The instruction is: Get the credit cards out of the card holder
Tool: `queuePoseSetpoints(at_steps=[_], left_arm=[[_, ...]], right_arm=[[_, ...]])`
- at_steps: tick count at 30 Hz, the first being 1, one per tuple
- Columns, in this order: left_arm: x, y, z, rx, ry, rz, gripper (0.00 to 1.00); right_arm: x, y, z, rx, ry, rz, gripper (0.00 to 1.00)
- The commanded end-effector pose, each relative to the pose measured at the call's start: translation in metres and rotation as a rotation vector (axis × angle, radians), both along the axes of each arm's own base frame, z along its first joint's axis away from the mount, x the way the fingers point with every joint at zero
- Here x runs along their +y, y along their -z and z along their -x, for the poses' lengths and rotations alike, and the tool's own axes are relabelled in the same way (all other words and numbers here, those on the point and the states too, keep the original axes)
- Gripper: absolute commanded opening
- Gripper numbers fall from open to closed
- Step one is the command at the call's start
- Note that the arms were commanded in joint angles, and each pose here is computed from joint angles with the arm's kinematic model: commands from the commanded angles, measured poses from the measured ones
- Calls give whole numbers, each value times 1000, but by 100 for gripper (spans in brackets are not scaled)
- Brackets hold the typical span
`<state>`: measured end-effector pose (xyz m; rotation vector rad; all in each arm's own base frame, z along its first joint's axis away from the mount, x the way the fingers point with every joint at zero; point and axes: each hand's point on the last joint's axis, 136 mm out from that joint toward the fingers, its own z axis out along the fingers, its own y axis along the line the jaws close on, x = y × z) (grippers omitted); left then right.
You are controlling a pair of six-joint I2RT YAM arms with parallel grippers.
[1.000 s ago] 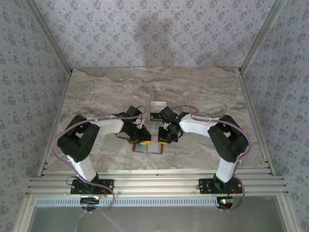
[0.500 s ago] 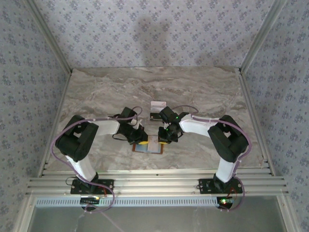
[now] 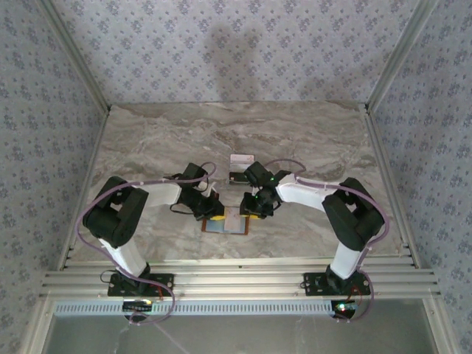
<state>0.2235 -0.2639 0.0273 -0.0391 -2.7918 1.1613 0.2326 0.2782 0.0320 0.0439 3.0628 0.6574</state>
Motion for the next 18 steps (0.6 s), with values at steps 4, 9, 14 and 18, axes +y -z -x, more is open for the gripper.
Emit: queuePoseSetpoints(at_steps=[4, 9, 14, 18], left_arm=[[4, -10, 0, -21, 8, -7, 2], [1, -15, 0, -28, 12, 16, 2], [-4, -19, 0, -23, 16, 59, 6], [-7, -18, 2, -11, 19, 81, 11]], right_arm=[[6, 2, 6, 14, -17, 33, 38], [7, 17, 10, 32, -34, 81, 32], [9, 29, 15, 53, -47, 99, 25], [12, 32, 17, 60, -53, 93, 20]])
